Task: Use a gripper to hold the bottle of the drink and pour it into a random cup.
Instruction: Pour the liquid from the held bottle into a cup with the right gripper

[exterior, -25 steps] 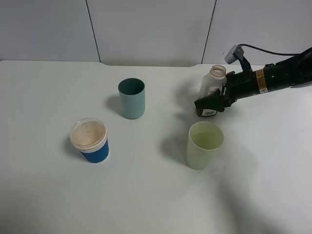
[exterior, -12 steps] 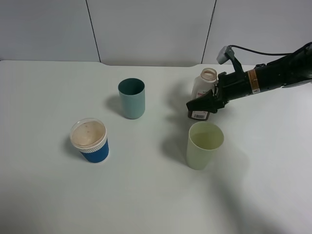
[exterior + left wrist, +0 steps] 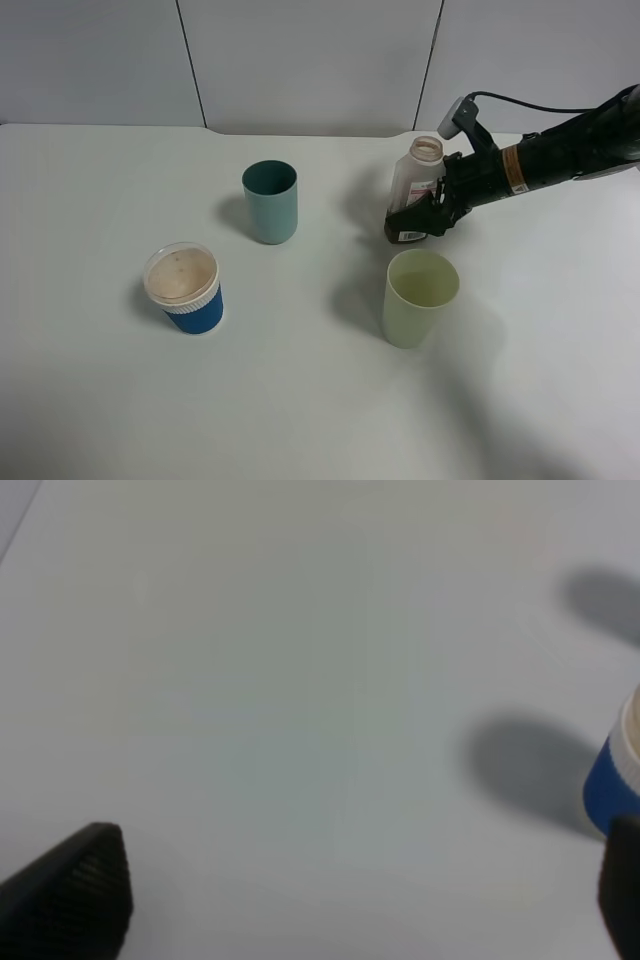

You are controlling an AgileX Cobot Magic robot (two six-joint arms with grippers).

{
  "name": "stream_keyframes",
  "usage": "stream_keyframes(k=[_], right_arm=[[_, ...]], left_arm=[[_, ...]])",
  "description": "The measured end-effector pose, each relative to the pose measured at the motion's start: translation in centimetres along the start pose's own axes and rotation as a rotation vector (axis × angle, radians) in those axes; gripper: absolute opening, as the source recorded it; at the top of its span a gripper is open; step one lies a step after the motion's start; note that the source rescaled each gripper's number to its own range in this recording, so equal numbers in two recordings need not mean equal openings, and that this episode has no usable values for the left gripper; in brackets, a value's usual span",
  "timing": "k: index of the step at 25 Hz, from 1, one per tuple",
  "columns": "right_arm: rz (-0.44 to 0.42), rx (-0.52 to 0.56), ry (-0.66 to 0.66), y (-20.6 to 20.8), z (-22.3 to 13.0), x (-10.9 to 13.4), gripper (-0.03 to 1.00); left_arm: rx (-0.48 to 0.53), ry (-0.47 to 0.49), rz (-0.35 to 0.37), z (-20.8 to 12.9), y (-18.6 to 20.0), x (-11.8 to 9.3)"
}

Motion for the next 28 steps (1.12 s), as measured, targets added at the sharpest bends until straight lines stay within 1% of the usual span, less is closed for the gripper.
stream_keyframes(k=[4,7,10,13,16,19,28], right_arm=[[0.000,0.000,0.013,0.0,0.0,0.0,0.71],[0.002,-0.001,0.013,0.0,0.0,0.0,0.65],[0.008,-0.002,0.014,0.0,0.1,0.2,0.51],[0.030,-0.006,0.019,-0.3,0.2,0.7,0.32],[0.043,-0.003,0.027,-0.5,0.3,1.1,0.20],[0.044,-0.003,0.027,-0.6,0.3,1.1,0.16],[0.053,0.001,0.034,-0.9,0.4,1.5,0.15]], left_arm=[[0.000,0.000,0.000,0.0,0.0,0.0],[0.000,0.000,0.000,0.0,0.0,0.0],[0.000,0.000,0.000,0.0,0.0,0.0],[0.000,0.000,0.000,0.0,0.0,0.0],[0.000,0.000,0.000,0.0,0.0,0.0],[0.000,0.000,0.000,0.0,0.0,0.0],[0.000,0.000,0.000,0.0,0.0,0.0]])
Point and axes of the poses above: a point on each arm's last joint axis where the gripper is mounted, y pointing back along that axis away from the gripper, x along the wrist's bending axis when the last joint is at zero, z = x × y, the point moved 8 cm from there along -y, pointing out along that axis toward the gripper, and after that the axes turned 11 degrees about -y, right-handed, at the moved point
